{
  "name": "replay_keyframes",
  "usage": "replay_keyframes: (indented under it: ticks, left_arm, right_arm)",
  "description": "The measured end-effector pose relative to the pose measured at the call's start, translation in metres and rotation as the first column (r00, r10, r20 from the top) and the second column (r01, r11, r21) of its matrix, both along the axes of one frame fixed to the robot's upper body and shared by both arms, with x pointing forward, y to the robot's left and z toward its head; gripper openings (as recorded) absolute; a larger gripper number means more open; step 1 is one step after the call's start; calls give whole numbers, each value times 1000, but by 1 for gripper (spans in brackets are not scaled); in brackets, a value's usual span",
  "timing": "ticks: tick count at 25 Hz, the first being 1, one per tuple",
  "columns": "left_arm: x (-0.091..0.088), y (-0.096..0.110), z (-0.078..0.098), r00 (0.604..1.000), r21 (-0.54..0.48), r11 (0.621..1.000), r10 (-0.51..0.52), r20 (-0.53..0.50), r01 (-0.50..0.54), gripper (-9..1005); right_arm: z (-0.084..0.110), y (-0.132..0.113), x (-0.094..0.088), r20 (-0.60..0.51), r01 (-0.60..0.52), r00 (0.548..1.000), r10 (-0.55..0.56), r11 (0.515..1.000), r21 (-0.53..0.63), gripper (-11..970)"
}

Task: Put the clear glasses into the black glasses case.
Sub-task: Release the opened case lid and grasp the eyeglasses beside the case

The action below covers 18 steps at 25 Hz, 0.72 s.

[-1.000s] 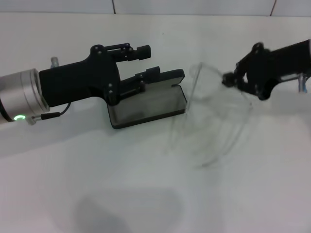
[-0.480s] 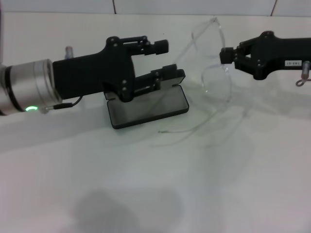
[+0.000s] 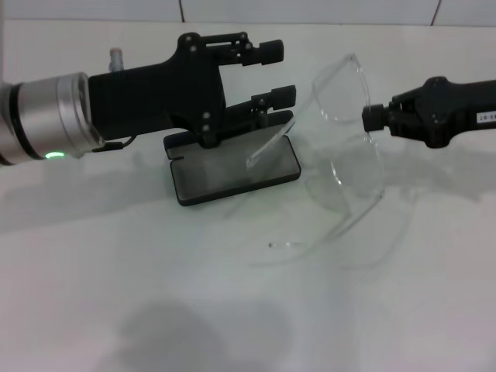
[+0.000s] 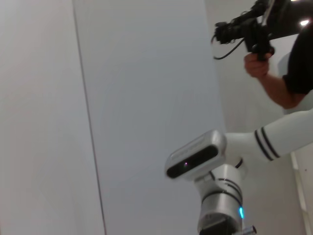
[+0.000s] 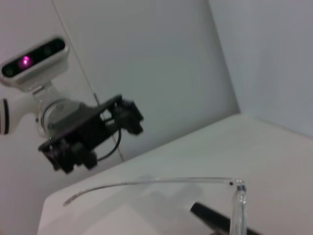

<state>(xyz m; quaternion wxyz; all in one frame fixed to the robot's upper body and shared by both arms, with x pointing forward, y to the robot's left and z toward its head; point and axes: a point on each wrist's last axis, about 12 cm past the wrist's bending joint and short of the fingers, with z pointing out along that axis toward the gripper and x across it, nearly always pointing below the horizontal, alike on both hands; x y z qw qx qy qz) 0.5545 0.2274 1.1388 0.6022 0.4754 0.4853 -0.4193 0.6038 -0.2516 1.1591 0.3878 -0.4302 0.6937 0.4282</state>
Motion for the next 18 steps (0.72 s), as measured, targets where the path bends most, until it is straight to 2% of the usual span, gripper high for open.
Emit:
replay_keyframes:
  ticks: [6, 10, 18]
  left_arm:
    - [4, -7, 7, 999, 0, 999, -36, 30, 36, 483]
    - [8, -25, 4, 997, 50, 996, -79, 19, 78, 483]
    - [8, -35, -4, 996, 70, 994, -87, 0, 87, 482]
  right_arm:
    - [4, 7, 1, -40, -75, 997, 72, 996, -56, 36]
    - [9, 14, 0, -50, -132, 990, 130, 990, -43, 36]
    - [10, 19, -2, -57, -158, 986, 156, 987, -32, 35]
